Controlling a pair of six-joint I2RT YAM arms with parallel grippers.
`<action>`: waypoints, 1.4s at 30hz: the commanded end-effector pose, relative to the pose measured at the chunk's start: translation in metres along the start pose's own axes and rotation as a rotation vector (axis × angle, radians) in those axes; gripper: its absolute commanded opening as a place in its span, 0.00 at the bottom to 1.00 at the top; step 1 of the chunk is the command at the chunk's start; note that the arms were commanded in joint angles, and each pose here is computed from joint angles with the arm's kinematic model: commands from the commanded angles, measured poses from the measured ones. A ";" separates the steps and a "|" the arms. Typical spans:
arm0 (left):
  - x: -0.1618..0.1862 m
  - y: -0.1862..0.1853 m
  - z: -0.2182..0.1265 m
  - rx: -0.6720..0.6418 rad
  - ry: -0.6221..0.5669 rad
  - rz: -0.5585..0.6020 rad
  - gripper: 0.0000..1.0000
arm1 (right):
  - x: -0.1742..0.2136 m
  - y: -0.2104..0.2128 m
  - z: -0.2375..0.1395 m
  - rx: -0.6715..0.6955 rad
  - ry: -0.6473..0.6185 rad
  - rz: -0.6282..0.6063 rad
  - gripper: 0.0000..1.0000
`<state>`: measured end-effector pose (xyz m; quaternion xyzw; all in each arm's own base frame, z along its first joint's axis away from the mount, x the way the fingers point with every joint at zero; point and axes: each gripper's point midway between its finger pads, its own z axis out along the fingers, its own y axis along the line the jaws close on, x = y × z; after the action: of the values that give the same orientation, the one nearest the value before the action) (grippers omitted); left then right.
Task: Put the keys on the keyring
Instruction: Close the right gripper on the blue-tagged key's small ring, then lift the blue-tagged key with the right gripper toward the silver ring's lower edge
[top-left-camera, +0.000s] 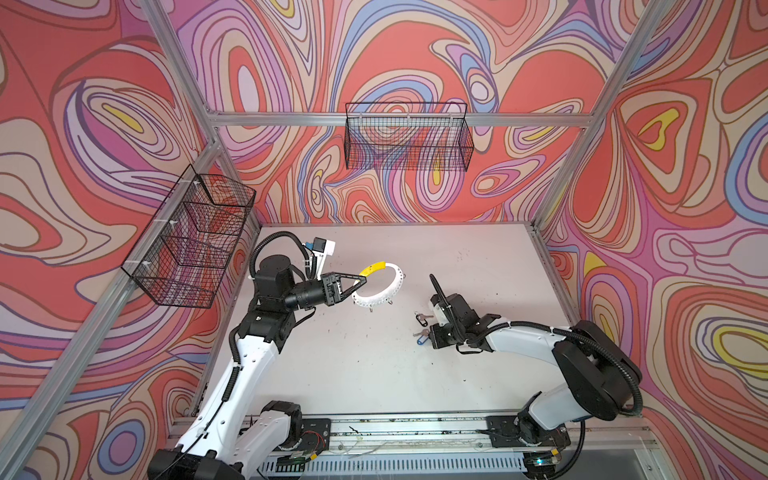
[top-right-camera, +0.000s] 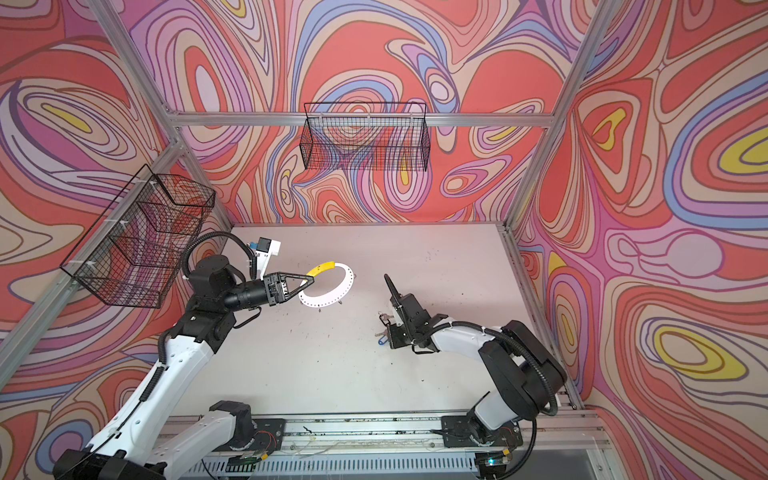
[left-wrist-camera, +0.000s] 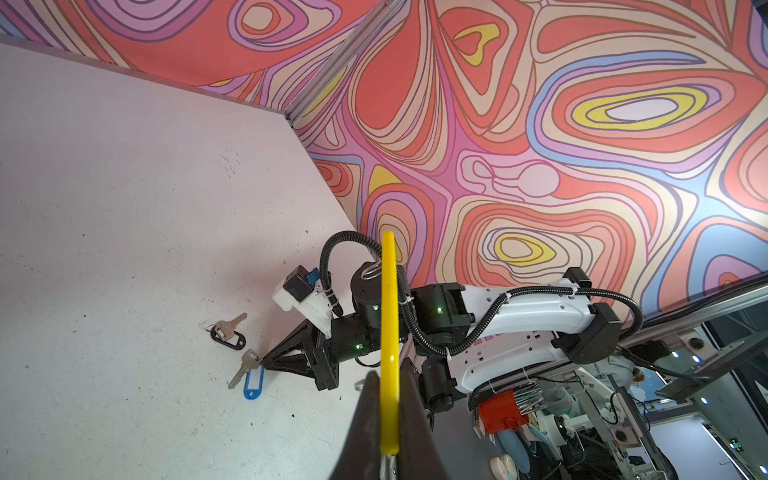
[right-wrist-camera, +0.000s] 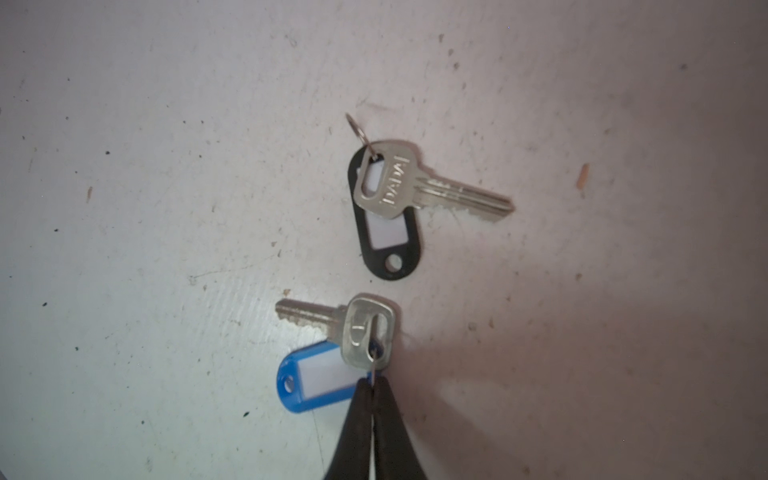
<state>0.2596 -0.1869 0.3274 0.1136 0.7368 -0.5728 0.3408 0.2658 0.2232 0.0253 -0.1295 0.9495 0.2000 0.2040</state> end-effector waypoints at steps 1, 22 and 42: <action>-0.001 -0.005 -0.002 0.004 -0.015 0.022 0.00 | -0.002 -0.001 -0.001 -0.004 -0.022 0.001 0.00; -0.059 -0.006 0.017 -0.262 -0.317 0.043 0.00 | -0.091 0.196 -0.201 -0.398 -0.381 -0.438 0.00; -0.065 -0.037 0.017 -0.254 -0.370 0.128 0.00 | -0.111 0.221 -0.203 -0.426 -0.445 -0.448 0.00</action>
<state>0.2993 -0.2031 0.3688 -0.0019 0.7445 -0.4574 0.4863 0.2203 0.3458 0.3058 -0.3254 0.7776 0.3642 0.3961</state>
